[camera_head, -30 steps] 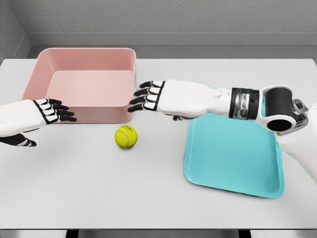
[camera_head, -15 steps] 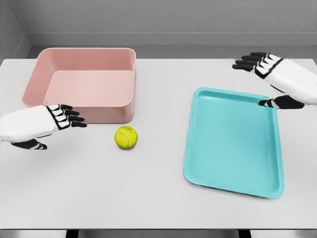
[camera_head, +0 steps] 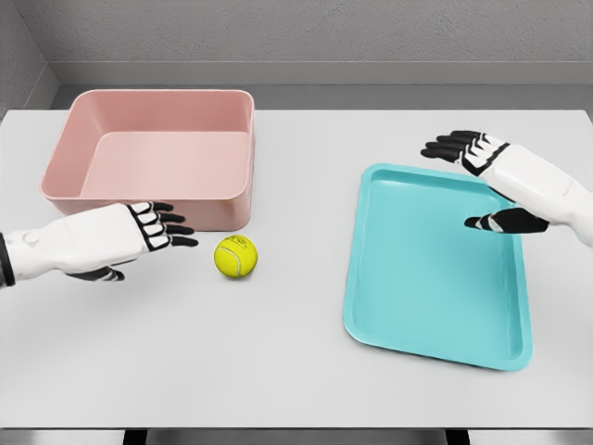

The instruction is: Put the tennis from the blue tray into the pink basket with both arms

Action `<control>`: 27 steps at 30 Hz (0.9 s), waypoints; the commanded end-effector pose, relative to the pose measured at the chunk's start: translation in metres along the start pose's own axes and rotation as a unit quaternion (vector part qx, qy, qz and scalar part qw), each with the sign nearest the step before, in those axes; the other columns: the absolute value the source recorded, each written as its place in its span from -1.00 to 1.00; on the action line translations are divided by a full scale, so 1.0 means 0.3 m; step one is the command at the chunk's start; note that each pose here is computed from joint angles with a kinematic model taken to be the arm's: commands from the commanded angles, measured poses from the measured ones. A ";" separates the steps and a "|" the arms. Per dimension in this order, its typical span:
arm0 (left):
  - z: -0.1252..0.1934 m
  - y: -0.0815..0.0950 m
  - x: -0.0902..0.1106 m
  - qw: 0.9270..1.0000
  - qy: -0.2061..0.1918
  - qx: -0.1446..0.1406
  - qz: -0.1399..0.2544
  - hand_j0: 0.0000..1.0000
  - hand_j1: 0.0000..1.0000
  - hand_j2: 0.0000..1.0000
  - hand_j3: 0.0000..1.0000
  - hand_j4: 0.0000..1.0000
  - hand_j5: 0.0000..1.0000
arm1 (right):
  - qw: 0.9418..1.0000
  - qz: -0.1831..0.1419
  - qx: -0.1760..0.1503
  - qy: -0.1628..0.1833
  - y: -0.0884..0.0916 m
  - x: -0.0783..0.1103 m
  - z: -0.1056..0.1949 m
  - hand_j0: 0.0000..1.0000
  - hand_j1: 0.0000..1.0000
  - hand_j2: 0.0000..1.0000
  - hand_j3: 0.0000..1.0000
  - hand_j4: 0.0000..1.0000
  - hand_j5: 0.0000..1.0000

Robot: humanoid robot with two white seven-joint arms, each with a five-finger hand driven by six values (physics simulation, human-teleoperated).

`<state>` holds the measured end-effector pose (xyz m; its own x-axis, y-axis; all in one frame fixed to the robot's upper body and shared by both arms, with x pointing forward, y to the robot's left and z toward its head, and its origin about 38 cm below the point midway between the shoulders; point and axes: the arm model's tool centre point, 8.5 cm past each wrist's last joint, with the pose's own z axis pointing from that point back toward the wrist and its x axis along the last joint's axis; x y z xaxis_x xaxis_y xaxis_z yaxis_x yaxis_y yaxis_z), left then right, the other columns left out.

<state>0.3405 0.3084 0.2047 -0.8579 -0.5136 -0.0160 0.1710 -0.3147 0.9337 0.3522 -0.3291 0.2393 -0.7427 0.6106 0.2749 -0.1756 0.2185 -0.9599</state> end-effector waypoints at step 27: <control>-0.289 0.060 0.080 0.995 -0.076 0.000 -0.063 1.00 1.00 1.00 1.00 1.00 1.00 | 1.000 -0.018 -0.014 0.000 0.001 -0.007 0.009 1.00 1.00 1.00 1.00 1.00 1.00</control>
<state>0.3642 0.2210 0.1924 -0.9371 -0.3378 -0.0876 0.0469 -0.3708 0.9275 0.3520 -0.3323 0.2375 -0.7364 0.6043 0.3043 -0.1830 0.2551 -0.9494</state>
